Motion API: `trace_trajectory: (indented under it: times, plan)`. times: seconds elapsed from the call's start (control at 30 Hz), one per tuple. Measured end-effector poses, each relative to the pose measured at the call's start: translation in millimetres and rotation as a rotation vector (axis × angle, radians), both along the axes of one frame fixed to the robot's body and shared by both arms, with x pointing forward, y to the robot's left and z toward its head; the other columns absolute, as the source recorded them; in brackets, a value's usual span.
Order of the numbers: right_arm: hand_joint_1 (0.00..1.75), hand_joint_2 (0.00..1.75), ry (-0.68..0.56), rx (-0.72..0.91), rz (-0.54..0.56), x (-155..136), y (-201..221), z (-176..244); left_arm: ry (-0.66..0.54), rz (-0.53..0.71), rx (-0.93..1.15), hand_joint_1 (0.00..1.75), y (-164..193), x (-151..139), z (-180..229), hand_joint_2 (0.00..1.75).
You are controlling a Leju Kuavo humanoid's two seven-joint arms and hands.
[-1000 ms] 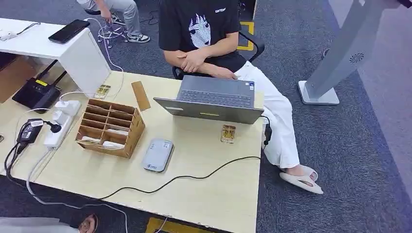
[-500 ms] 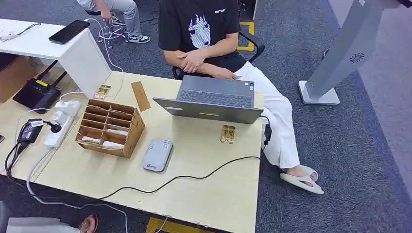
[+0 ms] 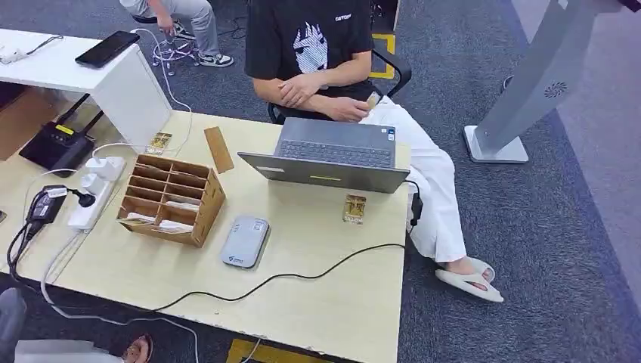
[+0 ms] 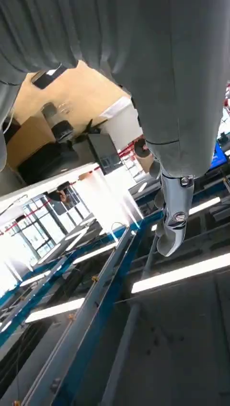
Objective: Pass the card to the sensor for recognition and then transmit it.
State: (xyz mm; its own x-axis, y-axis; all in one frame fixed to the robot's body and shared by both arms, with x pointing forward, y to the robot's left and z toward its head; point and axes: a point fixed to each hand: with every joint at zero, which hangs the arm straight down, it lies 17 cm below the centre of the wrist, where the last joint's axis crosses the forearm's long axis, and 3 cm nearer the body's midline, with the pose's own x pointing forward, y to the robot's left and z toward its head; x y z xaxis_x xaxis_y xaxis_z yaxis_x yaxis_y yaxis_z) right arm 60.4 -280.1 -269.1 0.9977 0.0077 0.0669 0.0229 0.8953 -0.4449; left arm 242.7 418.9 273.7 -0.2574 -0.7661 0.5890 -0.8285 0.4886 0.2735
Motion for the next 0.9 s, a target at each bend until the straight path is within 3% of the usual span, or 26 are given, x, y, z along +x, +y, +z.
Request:
trace_trajectory:
  times: [0.9]
  plan:
    - [0.00,1.75,0.000,0.000,0.000,-0.1,0.0,0.0,-0.012,-0.015,0.007,0.00,-4.1,1.3,4.8,1.75]
